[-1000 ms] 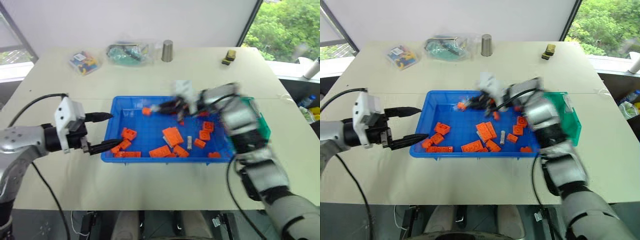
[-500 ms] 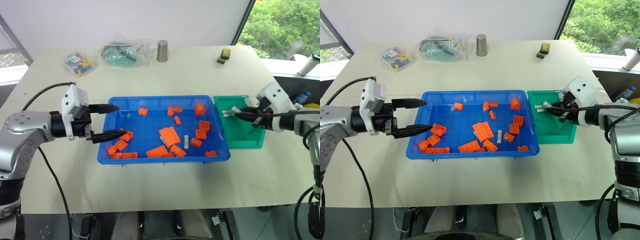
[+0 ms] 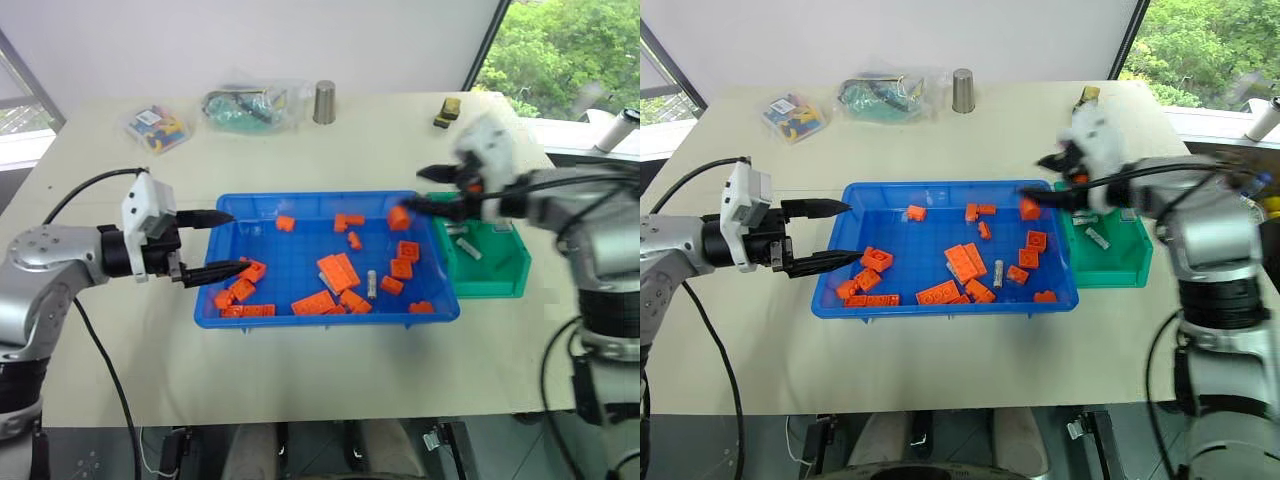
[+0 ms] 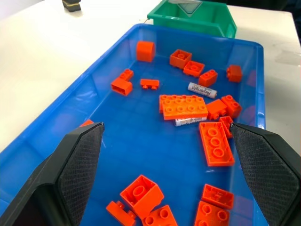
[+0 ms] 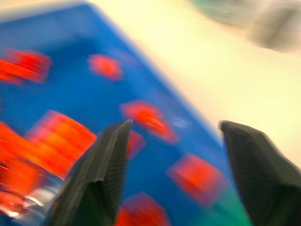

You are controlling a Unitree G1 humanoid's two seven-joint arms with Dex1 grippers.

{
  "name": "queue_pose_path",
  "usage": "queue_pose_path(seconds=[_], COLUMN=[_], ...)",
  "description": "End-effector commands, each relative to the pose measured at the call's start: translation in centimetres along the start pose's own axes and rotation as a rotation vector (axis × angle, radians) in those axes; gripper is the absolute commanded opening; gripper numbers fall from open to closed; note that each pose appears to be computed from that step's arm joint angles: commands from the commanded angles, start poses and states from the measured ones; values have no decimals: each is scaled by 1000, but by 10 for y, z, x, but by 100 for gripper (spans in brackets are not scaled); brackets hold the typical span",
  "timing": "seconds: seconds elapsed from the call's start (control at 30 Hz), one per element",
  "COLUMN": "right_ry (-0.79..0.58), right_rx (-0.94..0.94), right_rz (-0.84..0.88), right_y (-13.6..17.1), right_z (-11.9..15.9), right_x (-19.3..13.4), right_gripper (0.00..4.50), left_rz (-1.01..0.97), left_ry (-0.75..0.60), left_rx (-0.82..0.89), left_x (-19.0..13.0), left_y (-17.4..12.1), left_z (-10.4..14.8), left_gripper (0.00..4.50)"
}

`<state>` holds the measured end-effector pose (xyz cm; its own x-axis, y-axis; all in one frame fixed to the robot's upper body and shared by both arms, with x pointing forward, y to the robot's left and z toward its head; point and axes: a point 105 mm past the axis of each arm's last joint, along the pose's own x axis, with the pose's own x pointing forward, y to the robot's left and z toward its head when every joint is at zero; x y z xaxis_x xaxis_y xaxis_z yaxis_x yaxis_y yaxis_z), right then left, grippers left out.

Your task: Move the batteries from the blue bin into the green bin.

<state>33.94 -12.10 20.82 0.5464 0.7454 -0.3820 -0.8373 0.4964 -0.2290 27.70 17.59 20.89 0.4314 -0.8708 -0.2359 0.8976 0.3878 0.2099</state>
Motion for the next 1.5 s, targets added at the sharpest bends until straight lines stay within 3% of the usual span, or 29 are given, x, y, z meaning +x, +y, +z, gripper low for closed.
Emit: queue_pose_path(seconds=[0.03,0.27,0.73,0.87,1.03,1.2,1.3,1.5], right_ry=[68,135,208,200,188,172,113,9], right_rx=[-17,167,225,220,215,208,171,52], right_rz=[-45,-38,-66,-70,-69,-87,-90,34], right_y=[9,47,56,56,57,48,40,58], right_z=[-11,-36,-62,-62,-59,-53,-32,17], right_x=[18,44,51,50,48,45,52,104], right_gripper=[448,448,448,327,101,101,101,101], left_rz=[21,48,49,46,40,42,41,41], left_ry=[-17,-16,-4,-5,-7,-12,-16,-23], left_rx=[32,19,12,14,17,22,24,26], left_x=[-5,-7,-8,-7,-4,-3,-2,1], left_y=[-2,-5,-4,-4,-3,-1,0,1], left_z=[8,7,6,6,6,6,6,6], left_gripper=[450,450,450,450,450,450,450,450])
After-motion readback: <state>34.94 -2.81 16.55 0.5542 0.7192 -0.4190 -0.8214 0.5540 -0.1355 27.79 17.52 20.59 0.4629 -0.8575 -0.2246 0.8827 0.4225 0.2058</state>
